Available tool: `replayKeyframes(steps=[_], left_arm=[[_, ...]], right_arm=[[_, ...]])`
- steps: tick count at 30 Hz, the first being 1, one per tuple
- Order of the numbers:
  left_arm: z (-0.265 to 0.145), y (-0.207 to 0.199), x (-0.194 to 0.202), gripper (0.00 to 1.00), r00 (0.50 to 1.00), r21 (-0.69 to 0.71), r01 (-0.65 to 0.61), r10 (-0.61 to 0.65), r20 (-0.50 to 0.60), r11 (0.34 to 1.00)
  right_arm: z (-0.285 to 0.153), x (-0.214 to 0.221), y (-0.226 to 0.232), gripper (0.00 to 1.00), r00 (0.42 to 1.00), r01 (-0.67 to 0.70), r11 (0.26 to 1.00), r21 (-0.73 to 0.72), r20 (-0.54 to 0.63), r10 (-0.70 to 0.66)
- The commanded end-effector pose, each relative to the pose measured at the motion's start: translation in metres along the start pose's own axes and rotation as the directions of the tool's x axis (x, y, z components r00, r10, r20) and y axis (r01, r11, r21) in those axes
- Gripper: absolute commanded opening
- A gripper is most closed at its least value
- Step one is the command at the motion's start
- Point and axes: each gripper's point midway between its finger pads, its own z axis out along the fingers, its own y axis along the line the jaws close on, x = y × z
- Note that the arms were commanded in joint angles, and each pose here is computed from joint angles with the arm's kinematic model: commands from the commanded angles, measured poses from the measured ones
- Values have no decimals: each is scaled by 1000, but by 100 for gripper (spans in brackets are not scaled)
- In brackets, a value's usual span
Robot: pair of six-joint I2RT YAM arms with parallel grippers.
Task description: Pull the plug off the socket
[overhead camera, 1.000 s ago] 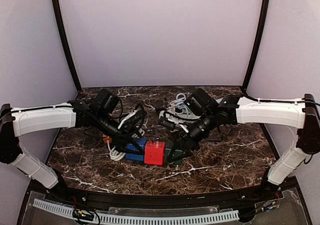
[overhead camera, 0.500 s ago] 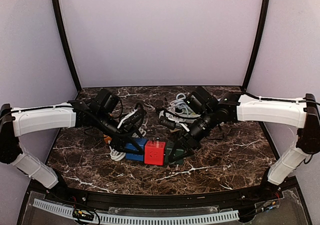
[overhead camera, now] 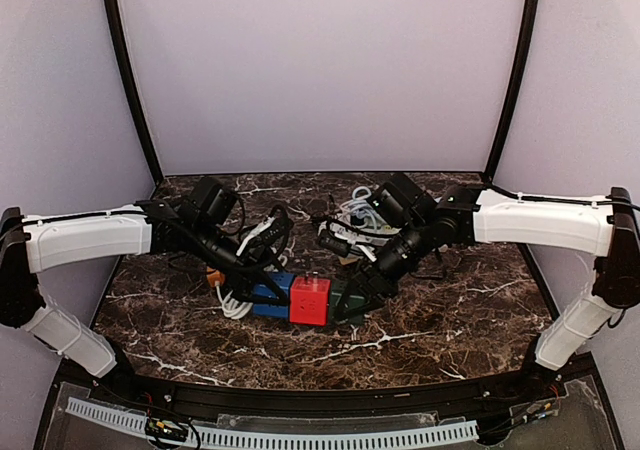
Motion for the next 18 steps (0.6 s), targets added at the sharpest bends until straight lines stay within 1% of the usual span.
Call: replayKeyframes(steps=[1,10,14,18], left_arm=[[-11,3,6,1,1000,-53,16,-17,-18,998],[-12,3,5,1,1000,-59,15,-16,-14,998],[-12,5,5,1,1000,-68,16,-17,-16,998],[-14,8,3,1,1000,-78,25,-25,-2,997]], right_arm=[[-12,-11,-14,0,996,-78,996,38,43,76],[-9,-4,-27,0,991,-132,990,56,32,130],[-11,-4,-17,0,996,-87,996,17,35,86],[-15,-4,5,0,999,-6,999,-52,45,8]])
